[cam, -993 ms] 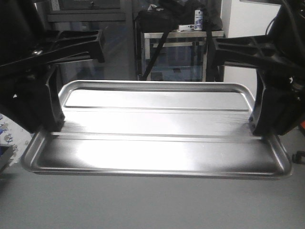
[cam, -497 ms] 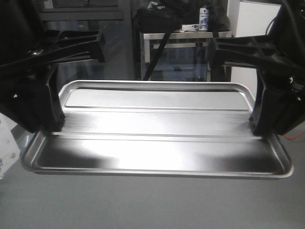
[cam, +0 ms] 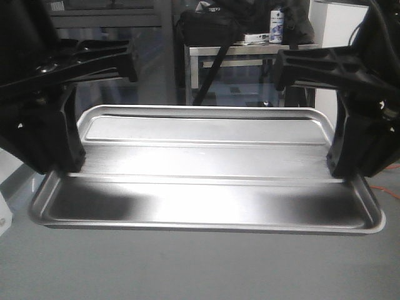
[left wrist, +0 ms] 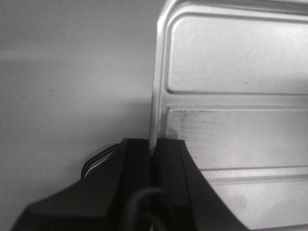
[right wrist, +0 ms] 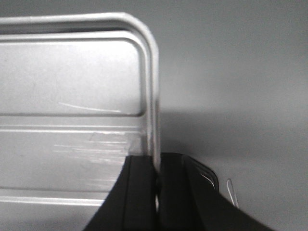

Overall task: Grab silver tray and place in blue box
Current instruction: 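Keep holding the tray with both grippers while driving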

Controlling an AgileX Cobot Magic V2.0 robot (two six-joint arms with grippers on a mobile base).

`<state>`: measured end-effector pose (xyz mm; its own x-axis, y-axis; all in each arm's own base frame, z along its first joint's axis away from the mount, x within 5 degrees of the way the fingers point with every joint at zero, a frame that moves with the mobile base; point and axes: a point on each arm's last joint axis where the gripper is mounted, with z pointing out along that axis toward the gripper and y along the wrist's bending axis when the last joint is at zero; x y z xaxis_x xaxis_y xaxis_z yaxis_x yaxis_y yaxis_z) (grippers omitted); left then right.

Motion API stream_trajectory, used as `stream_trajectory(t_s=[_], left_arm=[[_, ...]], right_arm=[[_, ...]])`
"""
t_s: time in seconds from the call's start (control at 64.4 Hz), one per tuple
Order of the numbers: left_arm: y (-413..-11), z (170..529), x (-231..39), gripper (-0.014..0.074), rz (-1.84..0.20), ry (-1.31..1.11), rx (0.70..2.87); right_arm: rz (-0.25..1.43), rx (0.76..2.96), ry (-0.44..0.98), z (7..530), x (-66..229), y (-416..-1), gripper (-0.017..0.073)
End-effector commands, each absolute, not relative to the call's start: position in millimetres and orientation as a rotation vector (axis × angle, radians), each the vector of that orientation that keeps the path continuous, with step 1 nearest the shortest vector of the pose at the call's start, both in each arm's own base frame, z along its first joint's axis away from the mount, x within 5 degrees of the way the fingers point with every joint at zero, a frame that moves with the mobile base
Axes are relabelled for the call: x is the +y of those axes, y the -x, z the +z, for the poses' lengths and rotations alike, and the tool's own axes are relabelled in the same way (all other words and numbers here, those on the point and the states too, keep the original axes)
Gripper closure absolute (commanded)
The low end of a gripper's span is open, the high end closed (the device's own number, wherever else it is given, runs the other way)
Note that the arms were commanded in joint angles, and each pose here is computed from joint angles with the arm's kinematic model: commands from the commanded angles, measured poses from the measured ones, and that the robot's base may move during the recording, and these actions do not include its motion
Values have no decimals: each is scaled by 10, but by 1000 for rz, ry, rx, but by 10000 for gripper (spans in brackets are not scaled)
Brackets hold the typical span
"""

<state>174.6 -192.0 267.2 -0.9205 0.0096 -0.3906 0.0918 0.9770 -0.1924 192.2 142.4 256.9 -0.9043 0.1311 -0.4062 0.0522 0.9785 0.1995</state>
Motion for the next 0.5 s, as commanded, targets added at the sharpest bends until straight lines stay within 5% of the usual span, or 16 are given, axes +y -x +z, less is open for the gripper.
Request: stream_trajectory(t_s=[0.0, 0.481], left_arm=[[-1756, 2819, -1891, 697, -327, -63, 2671], [-1757, 2819, -1891, 697, -325, -64, 2670]], right_arm=[[280, 2621, -106, 2725, 1402, -1941, 501], [280, 2621, -106, 2725, 1402, -1941, 501]])
